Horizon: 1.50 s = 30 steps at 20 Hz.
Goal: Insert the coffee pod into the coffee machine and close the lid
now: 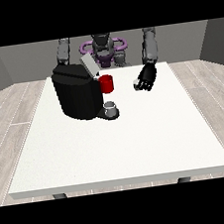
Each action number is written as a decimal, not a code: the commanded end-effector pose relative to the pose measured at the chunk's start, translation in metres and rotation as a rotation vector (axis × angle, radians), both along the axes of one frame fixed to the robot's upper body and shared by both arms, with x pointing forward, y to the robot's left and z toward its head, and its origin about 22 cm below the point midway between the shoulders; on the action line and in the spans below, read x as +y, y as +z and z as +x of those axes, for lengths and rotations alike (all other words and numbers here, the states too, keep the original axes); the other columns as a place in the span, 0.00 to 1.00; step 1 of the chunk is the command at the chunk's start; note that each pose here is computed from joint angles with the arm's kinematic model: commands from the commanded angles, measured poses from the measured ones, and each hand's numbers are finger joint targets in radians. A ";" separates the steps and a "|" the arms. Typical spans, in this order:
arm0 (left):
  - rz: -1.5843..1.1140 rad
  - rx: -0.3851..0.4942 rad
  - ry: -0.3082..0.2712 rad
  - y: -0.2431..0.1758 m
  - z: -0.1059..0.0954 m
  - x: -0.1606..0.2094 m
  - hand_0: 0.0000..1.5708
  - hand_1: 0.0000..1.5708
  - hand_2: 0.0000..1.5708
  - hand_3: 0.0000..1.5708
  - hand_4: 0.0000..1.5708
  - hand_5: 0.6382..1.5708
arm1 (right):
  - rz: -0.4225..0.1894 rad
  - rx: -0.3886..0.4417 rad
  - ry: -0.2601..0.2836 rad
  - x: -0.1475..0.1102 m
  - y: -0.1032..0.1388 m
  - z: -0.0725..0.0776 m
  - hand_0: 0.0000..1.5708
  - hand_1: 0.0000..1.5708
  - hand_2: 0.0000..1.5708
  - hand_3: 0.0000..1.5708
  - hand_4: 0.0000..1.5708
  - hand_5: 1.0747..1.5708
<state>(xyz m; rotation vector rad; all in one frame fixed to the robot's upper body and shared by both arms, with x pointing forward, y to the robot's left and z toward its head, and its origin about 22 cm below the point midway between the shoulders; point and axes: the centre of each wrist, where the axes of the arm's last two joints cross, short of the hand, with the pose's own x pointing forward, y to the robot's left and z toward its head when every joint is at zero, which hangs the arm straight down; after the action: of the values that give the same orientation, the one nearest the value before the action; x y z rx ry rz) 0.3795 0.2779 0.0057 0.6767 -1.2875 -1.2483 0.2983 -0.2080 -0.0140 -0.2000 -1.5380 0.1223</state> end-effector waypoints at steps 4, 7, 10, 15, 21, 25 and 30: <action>-0.129 0.042 -0.059 0.010 0.009 -0.029 0.92 0.92 0.91 0.86 0.34 1.00 | -0.062 0.097 -0.064 -0.010 -0.030 -0.010 0.00 0.00 0.00 0.00 0.00 1.00; -0.097 0.073 -0.087 0.044 0.025 -0.029 0.89 0.89 0.89 0.84 0.32 1.00 | -0.063 0.098 -0.065 -0.017 -0.037 -0.009 0.00 0.00 0.00 0.00 0.00 1.00; -0.137 0.069 -0.095 0.090 0.045 -0.040 0.89 0.89 0.89 0.85 0.34 1.00 | -0.059 0.111 -0.028 0.000 -0.041 -0.013 0.00 0.00 0.00 0.00 0.00 1.00; -0.121 0.080 -0.126 0.093 0.045 -0.052 0.89 0.89 0.89 0.85 0.38 1.00 | -0.070 0.142 -0.016 -0.005 -0.037 -0.010 0.00 0.00 0.00 0.00 0.00 1.00; -0.141 -0.001 -0.122 0.150 0.060 -0.025 0.85 0.85 0.87 0.86 0.36 1.00 | -0.060 0.066 0.019 0.017 -0.015 0.001 0.00 0.00 0.00 0.00 0.00 1.00; -0.204 -0.034 -0.077 0.177 0.068 -0.033 0.61 0.61 0.74 0.86 0.33 1.00 | -0.031 -0.003 0.073 0.027 0.002 0.007 0.00 0.00 0.00 0.00 0.00 1.00; -0.234 -0.064 -0.039 0.204 0.075 -0.049 0.81 0.81 0.82 0.81 0.31 1.00 | -0.021 -0.063 0.064 0.036 0.023 0.018 0.00 0.00 0.00 0.00 0.00 1.00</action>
<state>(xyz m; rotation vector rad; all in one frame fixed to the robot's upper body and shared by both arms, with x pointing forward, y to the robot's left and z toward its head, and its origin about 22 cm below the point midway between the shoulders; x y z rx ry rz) 0.4493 0.2332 0.1842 0.5064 -1.4468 -1.1375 0.3103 -0.1892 -0.0079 -0.1839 -1.5490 0.1881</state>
